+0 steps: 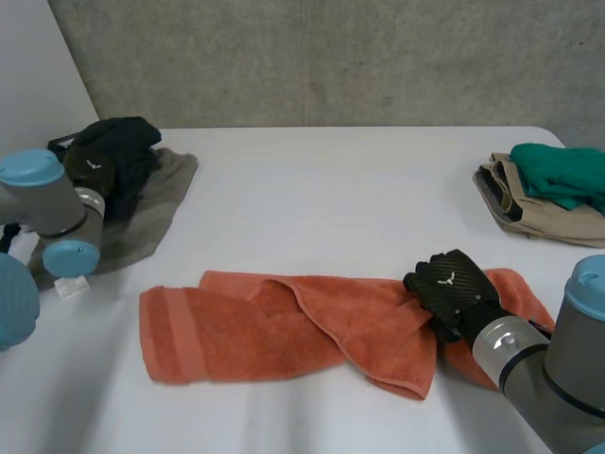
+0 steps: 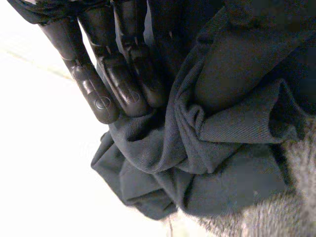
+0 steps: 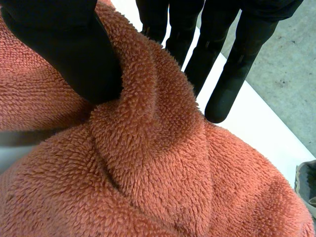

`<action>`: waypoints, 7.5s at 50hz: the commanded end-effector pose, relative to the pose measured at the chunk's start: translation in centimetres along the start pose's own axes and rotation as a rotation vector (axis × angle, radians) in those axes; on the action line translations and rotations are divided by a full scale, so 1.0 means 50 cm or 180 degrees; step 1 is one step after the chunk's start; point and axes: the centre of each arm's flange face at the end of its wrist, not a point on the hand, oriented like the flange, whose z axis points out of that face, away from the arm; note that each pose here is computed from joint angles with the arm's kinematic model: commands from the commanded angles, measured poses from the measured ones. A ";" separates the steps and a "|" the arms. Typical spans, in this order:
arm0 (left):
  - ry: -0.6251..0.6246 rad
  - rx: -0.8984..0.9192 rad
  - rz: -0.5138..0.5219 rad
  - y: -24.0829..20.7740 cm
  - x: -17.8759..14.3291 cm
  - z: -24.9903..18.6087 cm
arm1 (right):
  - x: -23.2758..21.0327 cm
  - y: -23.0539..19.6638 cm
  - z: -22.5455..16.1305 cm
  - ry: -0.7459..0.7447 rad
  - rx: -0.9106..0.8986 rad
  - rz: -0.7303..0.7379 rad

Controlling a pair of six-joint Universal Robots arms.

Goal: Fold the laundry.

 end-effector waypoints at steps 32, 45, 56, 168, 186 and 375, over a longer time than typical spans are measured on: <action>0.1994 -0.0319 -0.1182 -0.206 0.016 -0.543 | 0.075 -0.043 0.028 0.0298 0.0251 -0.0025; 0.1952 -0.0410 -0.1182 -0.135 0.077 -0.517 | 0.068 -0.036 0.023 0.0265 0.0210 -0.0021; 0.2052 -0.0536 -0.1145 -0.117 0.112 -0.500 | 0.068 -0.036 0.021 0.0273 0.0205 -0.0021; 0.0833 0.1760 -0.1400 -0.375 -0.025 -0.511 | 0.078 -0.047 0.105 0.0696 -0.0080 0.1517; 0.0246 0.1944 -0.1318 -0.412 -0.245 -0.511 | 0.427 -0.247 -0.128 0.1373 -0.0207 -0.0146; 0.0836 0.0681 -0.0388 -0.152 0.055 -0.456 | 0.155 0.016 0.127 0.0647 -0.0402 -0.0196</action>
